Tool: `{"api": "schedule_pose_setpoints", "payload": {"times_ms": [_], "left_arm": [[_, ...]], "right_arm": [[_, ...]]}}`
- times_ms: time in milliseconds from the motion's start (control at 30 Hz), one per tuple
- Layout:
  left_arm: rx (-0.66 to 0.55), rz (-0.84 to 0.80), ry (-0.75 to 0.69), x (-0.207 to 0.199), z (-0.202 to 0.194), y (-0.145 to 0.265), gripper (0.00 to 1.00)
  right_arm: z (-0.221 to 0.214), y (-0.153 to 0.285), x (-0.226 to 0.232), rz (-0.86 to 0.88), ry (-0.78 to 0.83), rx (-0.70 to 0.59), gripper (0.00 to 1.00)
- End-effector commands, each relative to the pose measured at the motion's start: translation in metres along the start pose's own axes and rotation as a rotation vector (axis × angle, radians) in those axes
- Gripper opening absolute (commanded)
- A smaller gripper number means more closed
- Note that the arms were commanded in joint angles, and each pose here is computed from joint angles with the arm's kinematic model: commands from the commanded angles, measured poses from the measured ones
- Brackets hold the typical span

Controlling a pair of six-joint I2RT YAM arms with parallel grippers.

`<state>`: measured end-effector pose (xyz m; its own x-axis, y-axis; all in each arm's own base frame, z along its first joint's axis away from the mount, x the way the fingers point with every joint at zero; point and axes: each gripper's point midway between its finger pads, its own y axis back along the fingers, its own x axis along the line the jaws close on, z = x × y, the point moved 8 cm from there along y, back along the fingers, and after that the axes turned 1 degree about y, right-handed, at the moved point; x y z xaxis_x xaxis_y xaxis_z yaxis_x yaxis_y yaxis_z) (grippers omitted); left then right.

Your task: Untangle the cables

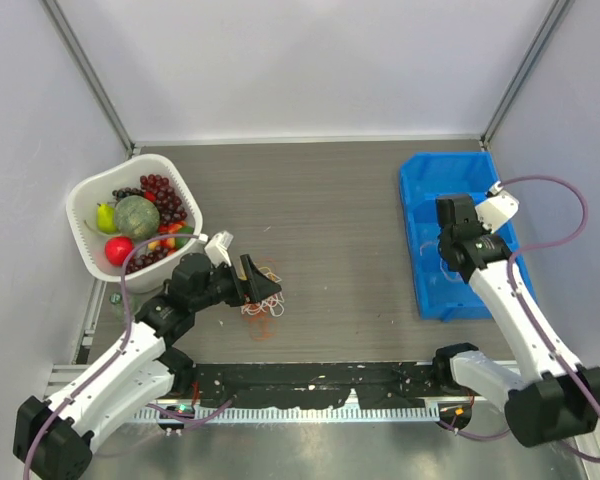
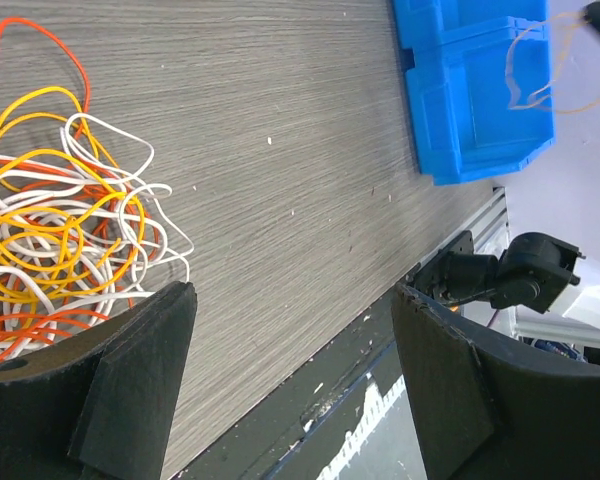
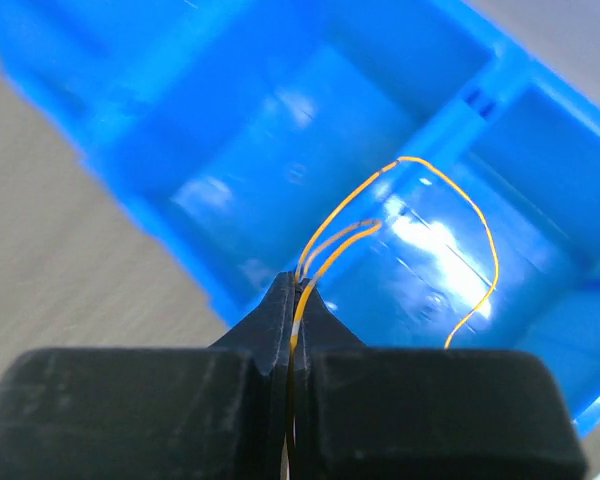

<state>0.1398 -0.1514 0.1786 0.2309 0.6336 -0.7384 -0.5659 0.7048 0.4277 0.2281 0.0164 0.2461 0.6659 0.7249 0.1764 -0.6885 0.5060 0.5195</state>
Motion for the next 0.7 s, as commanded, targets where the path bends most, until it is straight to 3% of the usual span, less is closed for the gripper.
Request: {"api": "schedule_pose_setpoints", "payload": {"times_ms": [0, 67, 333, 433, 467, 667], "left_arm": [[-0.058, -0.081, -0.051, -0.019, 0.015, 0.007, 0.82], [-0.065, -0.072, -0.050, -0.019, 0.014, 0.011, 0.83], [-0.089, -0.063, -0.041, -0.018, 0.010, 0.022, 0.82], [-0.089, -0.068, -0.040, -0.018, 0.010, 0.022, 0.82], [-0.085, -0.072, -0.043, -0.019, 0.010, 0.022, 0.82], [-0.086, -0.084, -0.044, -0.019, 0.010, 0.020, 0.82]], "right_arm": [[-0.042, -0.031, -0.029, -0.142, -0.057, 0.228, 0.01], [-0.050, -0.033, -0.032, -0.139, -0.089, 0.244, 0.01], [-0.046, -0.040, -0.082, -0.292, -0.225, 0.090, 0.03], [-0.039, -0.045, -0.085, -0.293, -0.182, 0.097, 0.59], [-0.034, -0.045, -0.081, -0.274, -0.171, 0.113, 0.82], [-0.014, -0.016, -0.075, -0.250, -0.155, 0.203, 0.84]]}}
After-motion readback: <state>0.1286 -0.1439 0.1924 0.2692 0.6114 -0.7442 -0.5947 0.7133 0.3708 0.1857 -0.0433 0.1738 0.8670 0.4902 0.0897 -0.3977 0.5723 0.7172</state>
